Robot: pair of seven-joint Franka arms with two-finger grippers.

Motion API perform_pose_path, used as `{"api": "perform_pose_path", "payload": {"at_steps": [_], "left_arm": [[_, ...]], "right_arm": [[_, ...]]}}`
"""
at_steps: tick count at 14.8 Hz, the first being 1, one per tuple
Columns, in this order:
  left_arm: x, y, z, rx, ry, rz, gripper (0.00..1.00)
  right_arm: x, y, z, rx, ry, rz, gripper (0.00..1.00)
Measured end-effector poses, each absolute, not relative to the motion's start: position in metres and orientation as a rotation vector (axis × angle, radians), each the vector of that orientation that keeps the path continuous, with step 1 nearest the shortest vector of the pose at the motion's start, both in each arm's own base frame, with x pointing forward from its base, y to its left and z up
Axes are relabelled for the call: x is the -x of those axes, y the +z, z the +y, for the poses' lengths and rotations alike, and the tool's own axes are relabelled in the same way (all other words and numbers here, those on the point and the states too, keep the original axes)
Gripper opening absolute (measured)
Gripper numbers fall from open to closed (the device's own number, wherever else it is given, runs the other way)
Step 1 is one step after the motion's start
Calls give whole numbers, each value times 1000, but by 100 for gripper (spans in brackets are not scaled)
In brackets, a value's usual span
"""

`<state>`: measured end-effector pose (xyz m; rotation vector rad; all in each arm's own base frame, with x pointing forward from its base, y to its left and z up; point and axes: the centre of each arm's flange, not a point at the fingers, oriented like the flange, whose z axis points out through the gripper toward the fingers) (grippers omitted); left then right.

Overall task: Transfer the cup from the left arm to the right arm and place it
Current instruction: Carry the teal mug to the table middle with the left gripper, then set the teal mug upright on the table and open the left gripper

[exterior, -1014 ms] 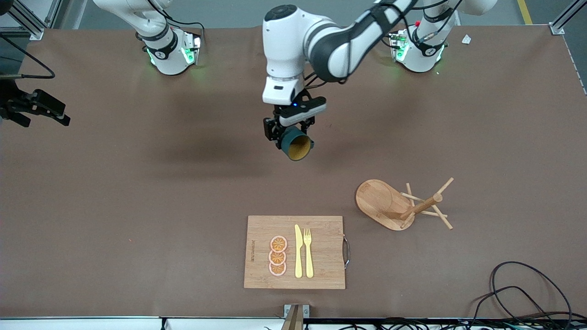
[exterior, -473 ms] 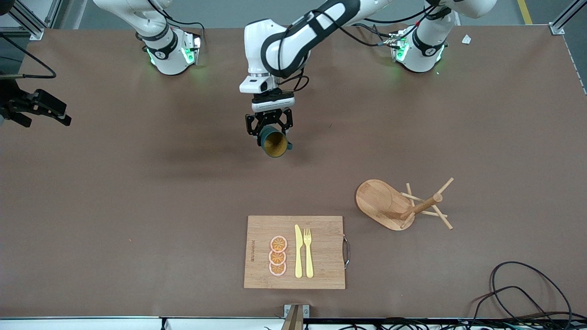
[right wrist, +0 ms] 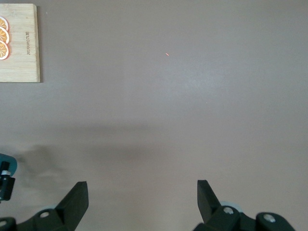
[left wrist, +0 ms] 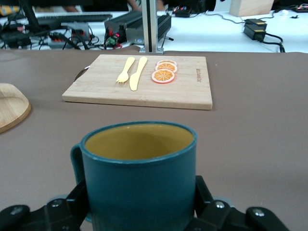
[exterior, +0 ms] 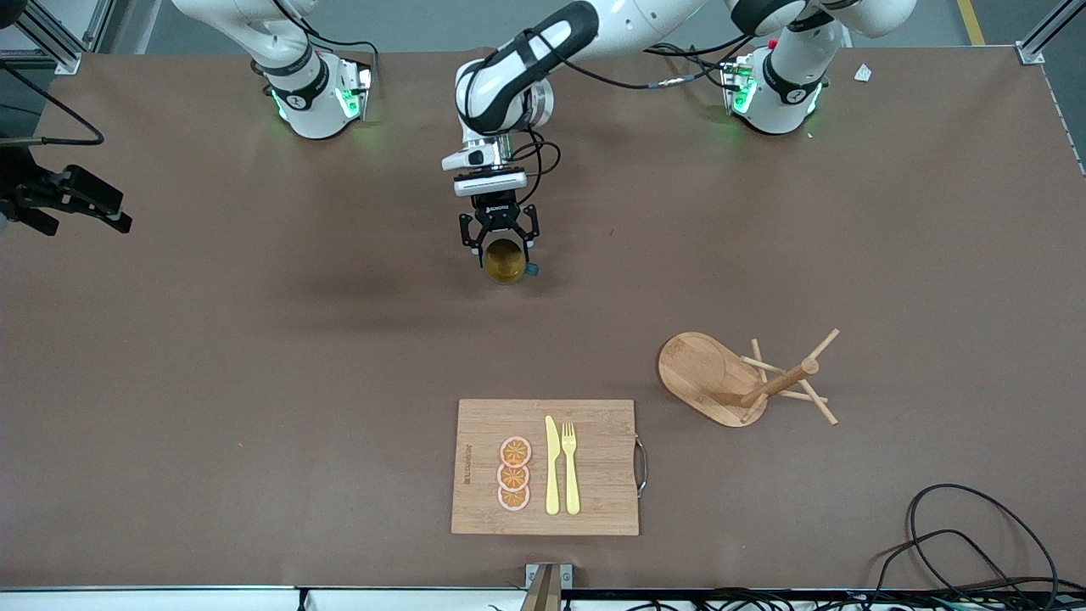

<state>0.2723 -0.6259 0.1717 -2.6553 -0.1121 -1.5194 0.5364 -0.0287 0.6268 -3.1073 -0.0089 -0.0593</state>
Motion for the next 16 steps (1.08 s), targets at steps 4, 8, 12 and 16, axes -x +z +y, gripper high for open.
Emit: {"api": "perform_pose_path", "payload": {"at_steps": [4, 8, 12, 16], "left_arm": [[-246, 151, -632, 2620, -1640, -109, 86], [-232, 114, -630, 2581, -1807, -134, 86], [-217, 91, -635, 2500, -1890, -134, 86], [-211, 86, -640, 2469, -1914, -157, 86]], "right_arm": [[-536, 627, -29, 3107, -59, -9, 100], [-536, 627, -28, 3107, -59, -10, 100], [-536, 626, -28, 3106, -55, -10, 100], [-536, 627, -28, 3106, -55, -10, 100]]}}
